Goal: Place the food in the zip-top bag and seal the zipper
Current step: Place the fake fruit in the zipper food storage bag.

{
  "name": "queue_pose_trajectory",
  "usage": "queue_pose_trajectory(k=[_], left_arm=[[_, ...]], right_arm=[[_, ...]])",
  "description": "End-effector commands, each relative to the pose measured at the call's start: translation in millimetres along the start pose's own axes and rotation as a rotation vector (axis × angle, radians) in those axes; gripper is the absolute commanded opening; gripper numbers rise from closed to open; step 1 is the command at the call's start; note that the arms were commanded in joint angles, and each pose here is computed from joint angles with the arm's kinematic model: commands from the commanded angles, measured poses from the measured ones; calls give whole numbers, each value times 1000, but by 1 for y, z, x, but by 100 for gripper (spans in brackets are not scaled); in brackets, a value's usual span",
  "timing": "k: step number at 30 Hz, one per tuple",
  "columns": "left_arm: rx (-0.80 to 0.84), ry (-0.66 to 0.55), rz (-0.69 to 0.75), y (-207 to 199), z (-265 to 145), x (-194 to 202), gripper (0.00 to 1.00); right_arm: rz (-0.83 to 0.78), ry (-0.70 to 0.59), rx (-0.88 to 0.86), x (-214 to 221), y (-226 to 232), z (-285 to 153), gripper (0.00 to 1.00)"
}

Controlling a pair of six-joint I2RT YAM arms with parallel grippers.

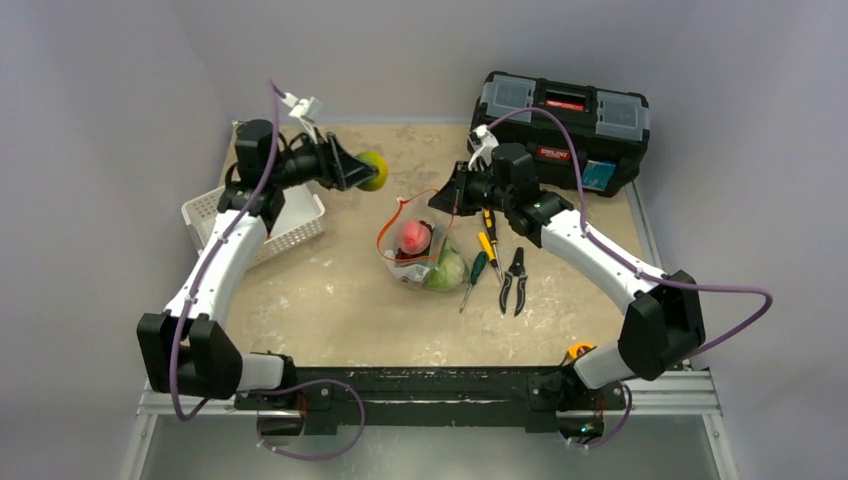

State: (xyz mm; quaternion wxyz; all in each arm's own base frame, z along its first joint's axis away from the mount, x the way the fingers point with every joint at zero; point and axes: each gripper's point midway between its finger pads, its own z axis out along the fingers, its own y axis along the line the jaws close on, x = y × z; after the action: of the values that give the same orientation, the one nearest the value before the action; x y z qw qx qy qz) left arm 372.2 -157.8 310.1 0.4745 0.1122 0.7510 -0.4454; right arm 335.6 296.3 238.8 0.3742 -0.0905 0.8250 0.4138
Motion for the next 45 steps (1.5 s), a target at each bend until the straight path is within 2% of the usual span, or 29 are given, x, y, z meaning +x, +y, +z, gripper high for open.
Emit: queue_pose_trajectory(k=[1,7,11,25,29,31,39,42,45], left_arm=[[114,109,239,-59,15,33,10],[65,256,295,-68,34,69,11],[66,275,293,-69,39,76,25],[114,295,311,-82,45,89,55],[138,303,319,-88,45,92,73],[141,308,322,-90,46,94,78],[103,268,380,-91,37,83,81],[37,223,418,-86,29,72,70],[-102,208,430,-66,22,63,62]], right_arm=[[-24,-71,-36,-27,17,-3,0],[-10,-83,-66,-30,26,-6,0],[-19,-111,-88,-39,37,-14,0],[-21,-122,-95,-44,40,-15,0],[-21,-122,-96,-45,40,-13,0],[-21,-121,-97,-45,40,-13,0],[-21,-122,-95,-44,39,-13,0],[-18,-116,-91,-42,38,-13,0],[-18,-111,-91,-41,37,-13,0]])
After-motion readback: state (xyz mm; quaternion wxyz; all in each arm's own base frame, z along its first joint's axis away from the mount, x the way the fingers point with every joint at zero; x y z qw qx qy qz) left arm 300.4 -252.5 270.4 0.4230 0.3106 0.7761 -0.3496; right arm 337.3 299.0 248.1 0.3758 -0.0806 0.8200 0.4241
